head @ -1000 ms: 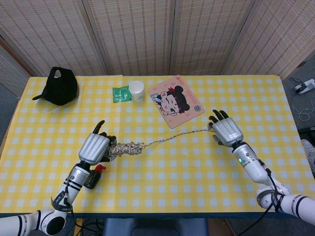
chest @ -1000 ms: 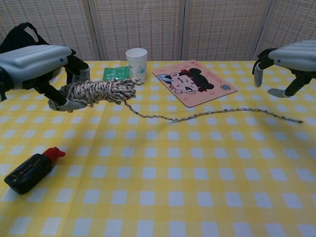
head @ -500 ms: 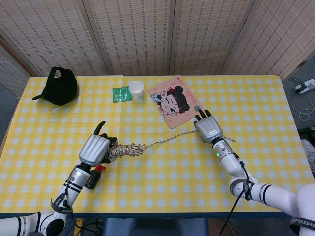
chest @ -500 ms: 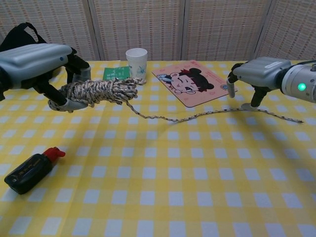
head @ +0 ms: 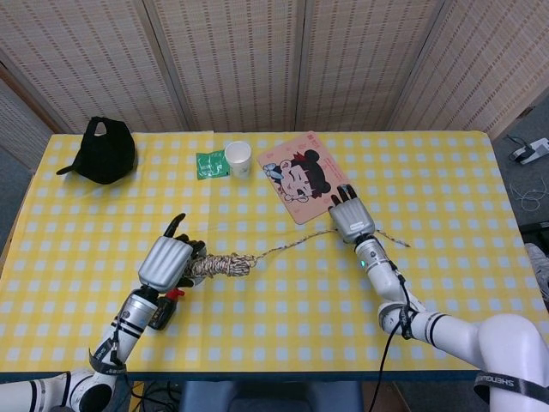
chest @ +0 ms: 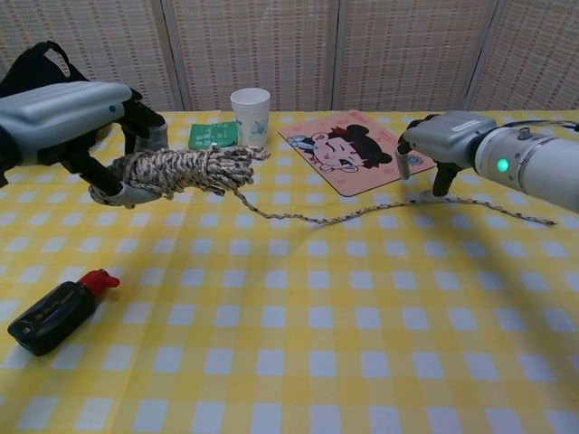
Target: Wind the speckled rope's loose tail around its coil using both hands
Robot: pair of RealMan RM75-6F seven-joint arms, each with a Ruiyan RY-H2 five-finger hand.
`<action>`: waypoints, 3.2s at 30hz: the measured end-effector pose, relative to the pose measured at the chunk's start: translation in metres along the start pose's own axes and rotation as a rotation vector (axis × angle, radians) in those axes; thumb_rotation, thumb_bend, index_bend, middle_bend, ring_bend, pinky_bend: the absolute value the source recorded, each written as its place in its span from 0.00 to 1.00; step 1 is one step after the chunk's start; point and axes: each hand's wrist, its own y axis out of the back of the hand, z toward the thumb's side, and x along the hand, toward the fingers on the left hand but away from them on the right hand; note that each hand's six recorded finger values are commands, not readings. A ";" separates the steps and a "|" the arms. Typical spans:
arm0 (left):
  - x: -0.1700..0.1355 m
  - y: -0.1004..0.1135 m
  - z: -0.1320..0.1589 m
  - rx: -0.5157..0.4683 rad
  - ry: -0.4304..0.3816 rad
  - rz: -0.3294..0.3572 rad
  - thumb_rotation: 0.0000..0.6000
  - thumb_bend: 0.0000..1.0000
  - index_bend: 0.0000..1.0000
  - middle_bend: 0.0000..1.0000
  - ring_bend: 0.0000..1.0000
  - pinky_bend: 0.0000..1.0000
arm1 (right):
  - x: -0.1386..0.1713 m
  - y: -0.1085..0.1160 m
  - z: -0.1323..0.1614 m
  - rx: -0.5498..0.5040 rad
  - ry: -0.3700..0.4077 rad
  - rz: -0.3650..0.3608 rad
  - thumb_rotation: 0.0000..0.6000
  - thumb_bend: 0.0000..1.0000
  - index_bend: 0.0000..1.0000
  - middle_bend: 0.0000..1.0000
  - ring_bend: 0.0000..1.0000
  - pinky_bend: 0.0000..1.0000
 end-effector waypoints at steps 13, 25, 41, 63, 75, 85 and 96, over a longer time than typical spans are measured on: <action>-0.002 -0.003 -0.003 -0.003 0.005 -0.008 0.94 0.29 0.75 0.72 0.49 0.00 | -0.014 -0.013 0.008 -0.019 -0.004 -0.001 1.00 0.30 0.48 0.09 0.00 0.00; -0.004 -0.007 -0.005 -0.010 0.006 -0.017 0.93 0.29 0.75 0.72 0.49 0.00 | -0.019 -0.020 0.012 0.010 -0.006 0.019 1.00 0.31 0.49 0.10 0.00 0.00; -0.005 -0.009 -0.007 -0.019 0.012 -0.022 0.90 0.29 0.74 0.72 0.49 0.00 | -0.019 -0.026 0.009 0.018 -0.020 0.037 1.00 0.31 0.51 0.12 0.00 0.00; -0.002 -0.001 -0.014 -0.048 0.034 0.009 0.90 0.29 0.75 0.72 0.49 0.00 | -0.018 -0.030 0.004 0.023 -0.033 0.052 1.00 0.38 0.58 0.17 0.00 0.00; 0.004 0.022 -0.033 -0.128 0.099 0.067 0.92 0.29 0.75 0.72 0.49 0.00 | -0.001 0.001 -0.004 -0.053 0.003 -0.024 1.00 0.50 0.59 0.18 0.00 0.00; 0.020 0.033 -0.046 -0.232 0.180 0.074 0.91 0.29 0.75 0.72 0.49 0.00 | 0.047 0.054 0.017 -0.098 0.159 -0.163 1.00 0.55 0.62 0.20 0.00 0.00; 0.042 0.039 -0.044 -0.192 0.274 0.076 0.87 0.29 0.75 0.73 0.49 0.00 | 0.098 0.099 0.075 -0.090 0.383 -0.287 1.00 0.55 0.62 0.20 0.00 0.00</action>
